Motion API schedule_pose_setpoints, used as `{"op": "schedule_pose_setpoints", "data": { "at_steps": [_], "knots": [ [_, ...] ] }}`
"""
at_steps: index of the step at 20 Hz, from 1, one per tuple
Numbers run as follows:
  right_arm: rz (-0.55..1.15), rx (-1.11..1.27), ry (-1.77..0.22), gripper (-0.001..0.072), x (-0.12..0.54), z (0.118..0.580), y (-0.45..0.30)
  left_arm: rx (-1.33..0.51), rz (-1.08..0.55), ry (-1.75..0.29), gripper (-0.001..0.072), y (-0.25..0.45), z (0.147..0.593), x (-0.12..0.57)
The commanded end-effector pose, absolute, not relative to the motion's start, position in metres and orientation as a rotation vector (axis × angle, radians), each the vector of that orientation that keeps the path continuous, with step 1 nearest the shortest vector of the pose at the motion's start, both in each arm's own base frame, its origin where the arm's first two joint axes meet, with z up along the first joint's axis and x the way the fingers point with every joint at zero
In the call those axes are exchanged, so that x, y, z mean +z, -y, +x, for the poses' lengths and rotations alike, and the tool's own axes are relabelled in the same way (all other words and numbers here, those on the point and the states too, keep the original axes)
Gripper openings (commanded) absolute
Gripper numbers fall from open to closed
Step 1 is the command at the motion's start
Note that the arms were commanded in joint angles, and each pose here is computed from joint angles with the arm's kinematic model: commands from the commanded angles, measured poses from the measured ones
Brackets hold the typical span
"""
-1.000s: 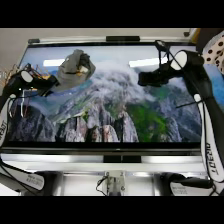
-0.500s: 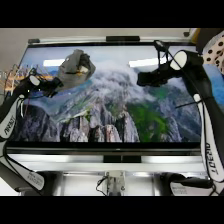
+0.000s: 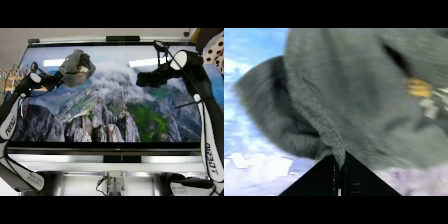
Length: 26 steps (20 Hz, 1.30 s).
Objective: Fold the shirts.
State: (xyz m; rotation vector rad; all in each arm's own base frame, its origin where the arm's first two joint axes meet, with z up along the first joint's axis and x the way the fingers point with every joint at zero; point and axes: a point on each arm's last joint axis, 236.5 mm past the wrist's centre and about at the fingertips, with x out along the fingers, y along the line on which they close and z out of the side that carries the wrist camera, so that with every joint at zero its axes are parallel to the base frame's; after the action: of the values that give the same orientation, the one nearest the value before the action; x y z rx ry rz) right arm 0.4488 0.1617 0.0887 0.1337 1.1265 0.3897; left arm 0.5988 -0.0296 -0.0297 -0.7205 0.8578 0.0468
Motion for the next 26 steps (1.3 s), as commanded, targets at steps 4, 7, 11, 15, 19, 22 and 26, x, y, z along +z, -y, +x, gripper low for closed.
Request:
{"op": "schedule_pose_setpoints", "data": {
  "at_steps": [4,7,11,15,19,22,26],
  "knots": [
    [0.027,0.341,-0.974,0.0542,0.161,0.426,-0.132,-0.399,-0.388,-0.39,0.0028,0.133,0.537,0.268],
    [-0.08,0.221,-0.841,0.0542,0.223,0.393,-0.088,-0.555,-0.294,-0.114,0.0028,0.169,0.421,0.413],
    [-0.014,0.088,-0.802,0.0542,0.271,0.322,-0.05,-0.753,-0.357,-0.06,0.0028,0.21,0.309,0.463],
    [0.012,0.087,-0.871,0.0542,0.273,0.27,-0.044,-0.913,-0.359,-0.326,0.0028,0.297,0.297,0.363],
    [-0.02,0.013,-0.888,0.0542,0.264,0.272,-0.026,-0.888,-0.44,-0.742,0.0029,0.387,0.299,0.19],
    [-0.003,-0.006,-0.894,0.0542,0.238,0.291,-0.028,-0.878,-0.46,-0.944,0.0358,0.435,0.291,0.116],
    [0.012,0.066,-1.032,0.0545,0.157,0.298,-0.051,-0.853,-0.276,-1.149,0.0713,0.371,0.305,0.099]
  ]
}}
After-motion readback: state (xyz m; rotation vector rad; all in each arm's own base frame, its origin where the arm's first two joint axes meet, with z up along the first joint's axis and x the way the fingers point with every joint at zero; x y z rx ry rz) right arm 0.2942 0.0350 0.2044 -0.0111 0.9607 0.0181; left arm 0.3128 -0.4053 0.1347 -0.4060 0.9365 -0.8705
